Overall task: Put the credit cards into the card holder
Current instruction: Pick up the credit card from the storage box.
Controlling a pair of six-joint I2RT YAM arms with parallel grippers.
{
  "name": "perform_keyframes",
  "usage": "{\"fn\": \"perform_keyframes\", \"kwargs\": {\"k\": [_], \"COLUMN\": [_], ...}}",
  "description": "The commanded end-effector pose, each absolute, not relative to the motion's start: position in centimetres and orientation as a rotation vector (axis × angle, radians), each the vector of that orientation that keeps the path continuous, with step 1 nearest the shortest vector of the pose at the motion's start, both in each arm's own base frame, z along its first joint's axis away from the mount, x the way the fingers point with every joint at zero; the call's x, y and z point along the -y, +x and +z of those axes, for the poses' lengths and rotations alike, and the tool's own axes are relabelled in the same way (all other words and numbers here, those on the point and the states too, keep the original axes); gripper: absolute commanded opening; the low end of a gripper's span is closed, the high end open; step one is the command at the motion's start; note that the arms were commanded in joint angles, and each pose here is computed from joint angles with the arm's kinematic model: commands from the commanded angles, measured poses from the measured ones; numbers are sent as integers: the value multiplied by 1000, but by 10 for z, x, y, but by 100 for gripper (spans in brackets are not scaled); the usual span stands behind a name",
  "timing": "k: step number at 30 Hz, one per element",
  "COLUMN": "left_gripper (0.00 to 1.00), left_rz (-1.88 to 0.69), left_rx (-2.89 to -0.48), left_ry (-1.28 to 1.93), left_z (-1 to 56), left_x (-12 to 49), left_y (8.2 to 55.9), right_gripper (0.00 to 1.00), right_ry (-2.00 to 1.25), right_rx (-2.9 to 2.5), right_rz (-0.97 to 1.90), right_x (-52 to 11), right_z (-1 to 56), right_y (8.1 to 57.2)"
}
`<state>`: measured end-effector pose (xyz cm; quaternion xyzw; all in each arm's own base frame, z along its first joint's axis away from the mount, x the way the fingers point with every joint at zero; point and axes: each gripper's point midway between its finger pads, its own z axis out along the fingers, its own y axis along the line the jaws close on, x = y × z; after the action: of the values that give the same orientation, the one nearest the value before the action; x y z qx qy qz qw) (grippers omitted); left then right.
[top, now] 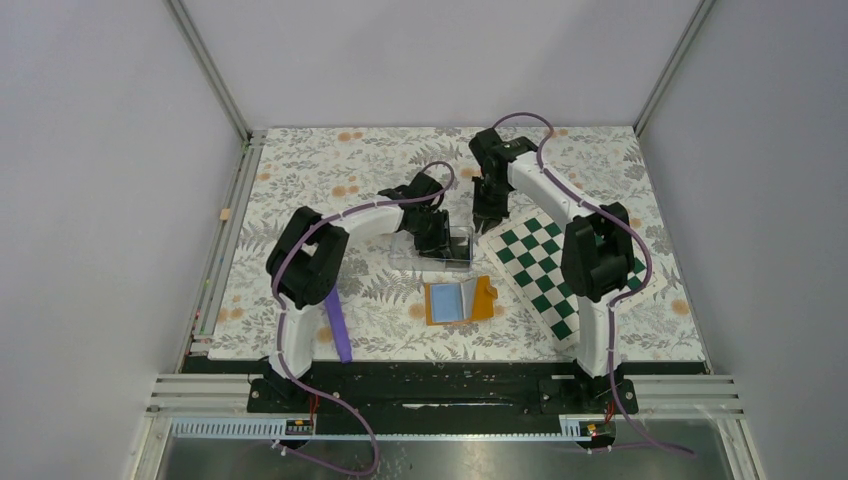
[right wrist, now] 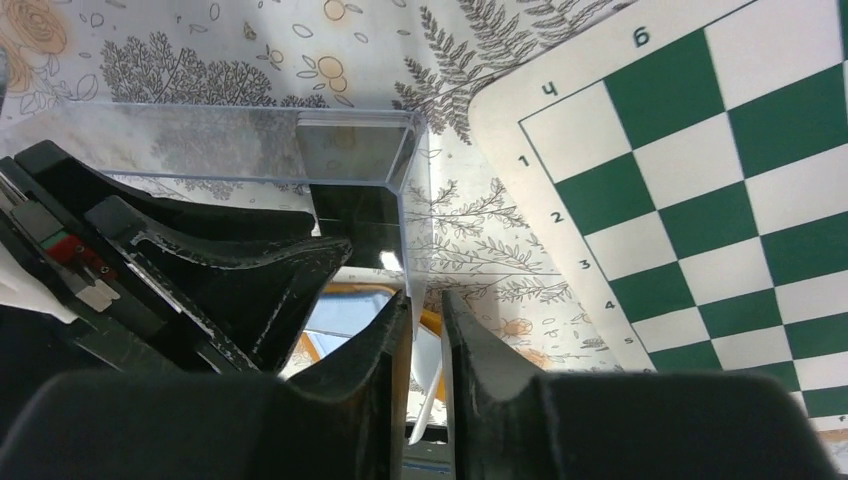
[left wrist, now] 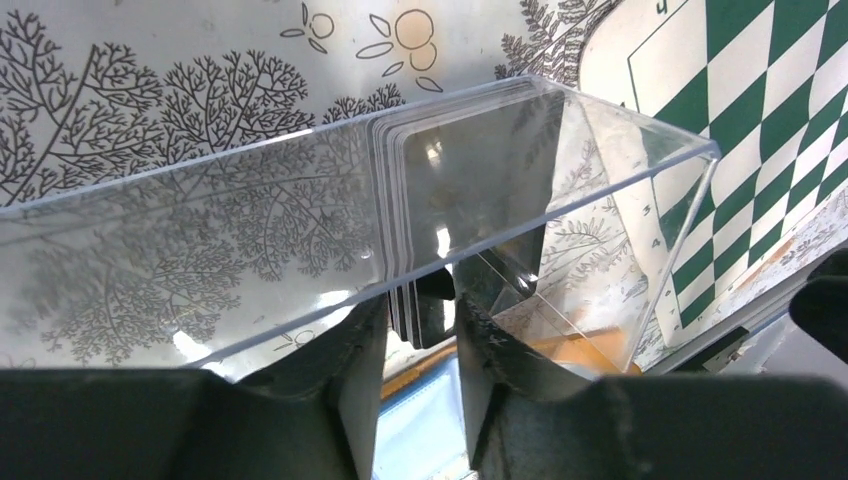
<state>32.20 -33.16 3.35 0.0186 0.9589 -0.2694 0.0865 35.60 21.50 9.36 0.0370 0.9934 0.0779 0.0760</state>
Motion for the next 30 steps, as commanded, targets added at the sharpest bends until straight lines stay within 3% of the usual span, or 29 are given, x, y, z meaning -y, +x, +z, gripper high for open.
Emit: {"fn": "perform_keyframes", "kwargs": {"k": [1,6,11,21,30], "left_gripper": [29,13,3,2,4], "left_rz": [-771,-769,-783,-780,-715], "left_rx": [-2845,-2843,-2830,-2786,-2749], "left_ry": [44,57,76,102,122], "left_z": [35,35,41,56,67], "left_x": [335,339,342,345,340], "left_y": [332,331,331,336,339], "right_gripper": [27,34,34,2,0], "right_ry": [97,86,85,87,85], "right_rx": [-2953,-3012,-3056,-3094,-3105], "right_rz": [222,271,324,346,341], "right_x": [-204,-211,-218,-221,-220], "right_z": [105,92,81,70,67], "right_y": [356,347,341,335,333]}}
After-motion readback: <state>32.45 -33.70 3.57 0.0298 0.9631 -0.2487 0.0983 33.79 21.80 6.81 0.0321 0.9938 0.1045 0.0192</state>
